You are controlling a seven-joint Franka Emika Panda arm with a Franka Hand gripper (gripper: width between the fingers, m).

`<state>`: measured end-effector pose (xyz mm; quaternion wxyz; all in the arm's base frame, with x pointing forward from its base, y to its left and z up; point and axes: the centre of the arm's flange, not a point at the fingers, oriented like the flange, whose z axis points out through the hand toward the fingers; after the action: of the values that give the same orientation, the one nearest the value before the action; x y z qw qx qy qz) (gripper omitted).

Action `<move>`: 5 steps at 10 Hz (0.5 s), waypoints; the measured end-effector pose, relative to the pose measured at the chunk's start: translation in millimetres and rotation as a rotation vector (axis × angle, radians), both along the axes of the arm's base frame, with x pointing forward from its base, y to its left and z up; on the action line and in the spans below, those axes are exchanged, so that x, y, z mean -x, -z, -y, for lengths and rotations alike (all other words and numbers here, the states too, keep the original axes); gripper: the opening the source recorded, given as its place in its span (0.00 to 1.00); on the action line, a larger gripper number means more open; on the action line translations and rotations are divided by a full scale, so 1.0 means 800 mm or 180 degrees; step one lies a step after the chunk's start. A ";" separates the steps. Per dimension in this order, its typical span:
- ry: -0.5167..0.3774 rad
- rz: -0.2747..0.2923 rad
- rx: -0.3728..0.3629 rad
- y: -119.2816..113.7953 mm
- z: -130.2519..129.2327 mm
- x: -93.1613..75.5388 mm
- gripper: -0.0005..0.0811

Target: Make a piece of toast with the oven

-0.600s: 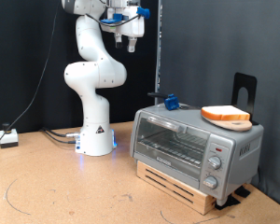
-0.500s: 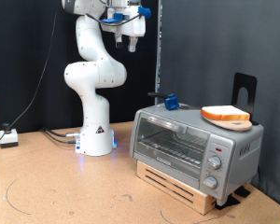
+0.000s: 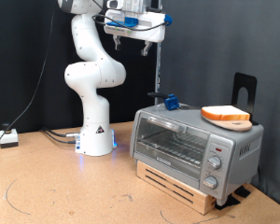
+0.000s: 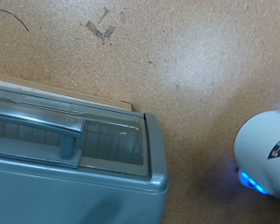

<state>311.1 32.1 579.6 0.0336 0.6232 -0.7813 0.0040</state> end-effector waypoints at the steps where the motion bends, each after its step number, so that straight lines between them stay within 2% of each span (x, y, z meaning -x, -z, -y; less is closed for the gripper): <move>1: -0.0262 0.0040 -0.0157 -0.003 -0.007 0.001 1.00; 3: -0.1049 0.0176 -0.0332 -0.013 -0.016 0.008 1.00; 5: -0.1754 0.0282 -0.0299 0.000 -0.010 0.002 1.00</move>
<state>309.3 39.8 579.9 -0.0319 0.8122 -0.5824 0.0040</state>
